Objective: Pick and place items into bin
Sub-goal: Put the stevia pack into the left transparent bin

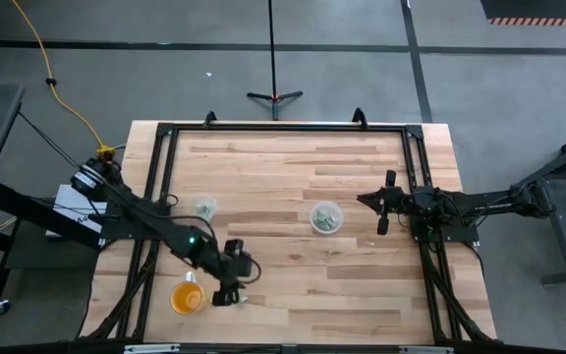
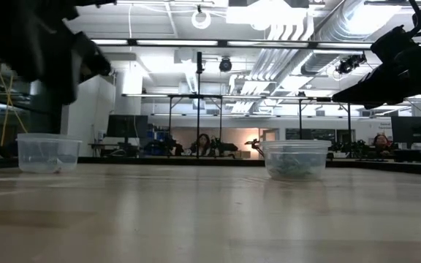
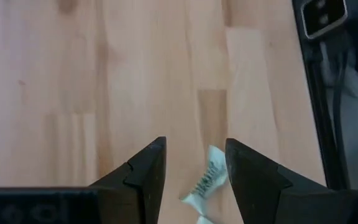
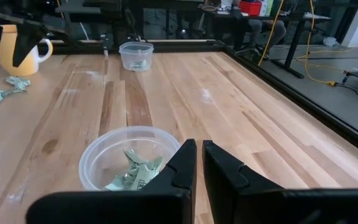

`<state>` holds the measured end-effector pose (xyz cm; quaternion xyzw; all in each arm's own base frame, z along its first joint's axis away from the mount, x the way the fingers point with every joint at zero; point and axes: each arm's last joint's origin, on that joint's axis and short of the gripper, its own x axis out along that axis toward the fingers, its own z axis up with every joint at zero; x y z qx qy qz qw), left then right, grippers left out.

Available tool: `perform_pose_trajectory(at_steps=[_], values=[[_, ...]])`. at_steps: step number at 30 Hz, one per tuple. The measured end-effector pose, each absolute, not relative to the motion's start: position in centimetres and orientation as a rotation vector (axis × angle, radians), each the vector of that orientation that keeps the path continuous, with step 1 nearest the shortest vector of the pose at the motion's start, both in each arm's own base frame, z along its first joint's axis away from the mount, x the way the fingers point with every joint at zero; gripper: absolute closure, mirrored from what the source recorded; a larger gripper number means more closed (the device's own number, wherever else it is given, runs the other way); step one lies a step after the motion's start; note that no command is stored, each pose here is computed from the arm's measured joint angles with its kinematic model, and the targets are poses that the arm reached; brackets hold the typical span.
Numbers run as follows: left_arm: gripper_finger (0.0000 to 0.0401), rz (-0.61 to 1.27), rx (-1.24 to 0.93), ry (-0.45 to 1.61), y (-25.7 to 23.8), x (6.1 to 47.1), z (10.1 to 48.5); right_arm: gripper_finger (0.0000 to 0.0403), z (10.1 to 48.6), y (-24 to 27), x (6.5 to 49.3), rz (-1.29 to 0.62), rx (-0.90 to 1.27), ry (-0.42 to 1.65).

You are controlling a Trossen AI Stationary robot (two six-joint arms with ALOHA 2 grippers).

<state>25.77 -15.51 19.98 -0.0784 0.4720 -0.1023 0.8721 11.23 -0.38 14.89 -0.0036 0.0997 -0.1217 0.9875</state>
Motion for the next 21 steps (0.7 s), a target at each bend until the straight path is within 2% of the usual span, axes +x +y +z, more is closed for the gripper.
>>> perform_pose_trajectory(at_steps=[21], values=[[0.0203, -0.267, -0.082, 1.110, -17.8, 25.5, 16.5, 0.0383, 14.9, -0.4, 11.2, -0.238, -0.004, 0.204]])
